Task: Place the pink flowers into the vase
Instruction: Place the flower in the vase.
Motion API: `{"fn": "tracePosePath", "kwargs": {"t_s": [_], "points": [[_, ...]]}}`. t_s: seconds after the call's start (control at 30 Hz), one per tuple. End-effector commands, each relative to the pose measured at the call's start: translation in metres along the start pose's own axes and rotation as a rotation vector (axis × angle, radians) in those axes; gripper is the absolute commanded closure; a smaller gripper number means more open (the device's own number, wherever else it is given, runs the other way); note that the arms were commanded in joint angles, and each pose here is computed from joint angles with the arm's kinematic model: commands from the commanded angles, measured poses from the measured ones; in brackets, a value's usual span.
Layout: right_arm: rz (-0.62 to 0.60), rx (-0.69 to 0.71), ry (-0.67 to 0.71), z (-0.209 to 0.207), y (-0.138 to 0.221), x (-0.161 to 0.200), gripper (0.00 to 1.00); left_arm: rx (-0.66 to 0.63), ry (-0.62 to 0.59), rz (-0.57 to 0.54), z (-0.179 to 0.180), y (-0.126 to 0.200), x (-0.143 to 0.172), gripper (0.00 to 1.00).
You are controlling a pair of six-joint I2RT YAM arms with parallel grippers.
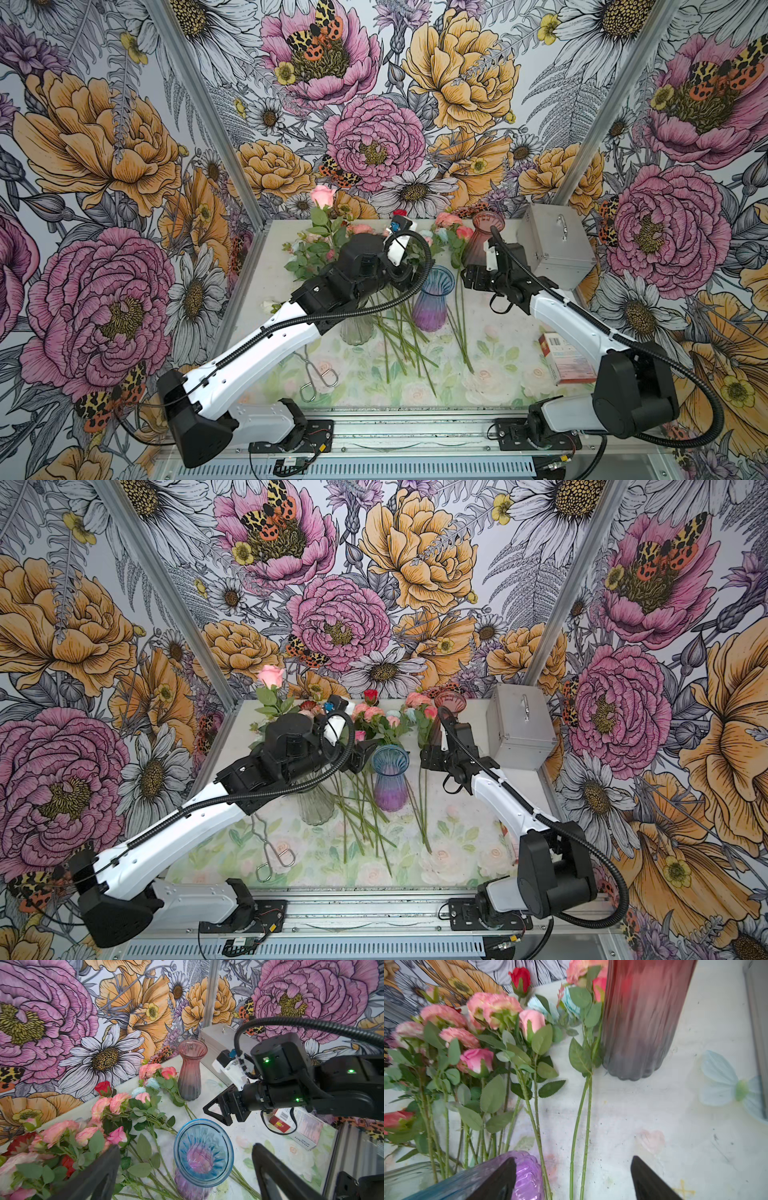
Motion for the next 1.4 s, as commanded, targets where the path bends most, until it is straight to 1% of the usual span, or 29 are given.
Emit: {"fn": "tracePosePath", "kwargs": {"t_s": [0.0,0.17,0.3,0.43,0.57,0.7,0.8,0.9,1.13,1.23,1.37], "points": [[0.036,-0.022,-0.016,0.002,-0.018,0.013,0.18,0.053,-0.071,-0.01,-0.024,-0.009,-0.008,0.01],[0.072,-0.055,-0.041,0.005,-0.042,0.013,0.3,0.035,-0.094,-0.006,-0.029,-0.028,-0.013,0.01],[0.083,-0.079,-0.049,0.01,-0.056,0.005,0.36,0.021,-0.109,-0.016,-0.025,-0.035,-0.022,0.01],[0.097,-0.11,-0.062,0.016,-0.07,-0.001,0.39,0.074,-0.071,0.005,-0.012,-0.04,-0.027,0.02],[0.1,-0.116,-0.069,0.017,-0.078,-0.006,0.44,0.064,-0.052,0.0,0.002,-0.041,-0.032,0.02],[0.106,-0.117,-0.072,0.017,-0.086,-0.008,0.49,0.062,-0.051,0.004,0.005,-0.041,-0.031,0.01],[0.12,-0.117,-0.075,0.016,-0.093,-0.006,0.5,0.057,-0.051,0.013,0.006,-0.042,-0.027,0.02],[0.127,-0.119,-0.084,0.016,-0.098,-0.005,0.53,0.055,-0.046,0.017,0.007,-0.042,-0.025,0.01],[0.14,-0.088,-0.084,0.012,-0.107,-0.002,0.54,0.038,-0.05,0.016,0.011,-0.04,-0.022,0.02],[0.149,-0.082,-0.087,0.011,-0.111,0.0,0.57,0.037,-0.053,0.019,0.011,-0.04,-0.021,0.02],[0.169,-0.063,-0.092,0.008,-0.118,0.007,0.58,0.03,-0.053,0.022,0.013,-0.041,-0.02,0.02]]}}
Point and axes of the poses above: each gripper's point midway between its finger pads, its own y axis back along the fingers, its own z axis along the line the jaws close on, x = y × z, the point moved 2 cm from there along y, back along the fingers, and after that the axes turned 14 degrees about y, right-handed, at the moved point
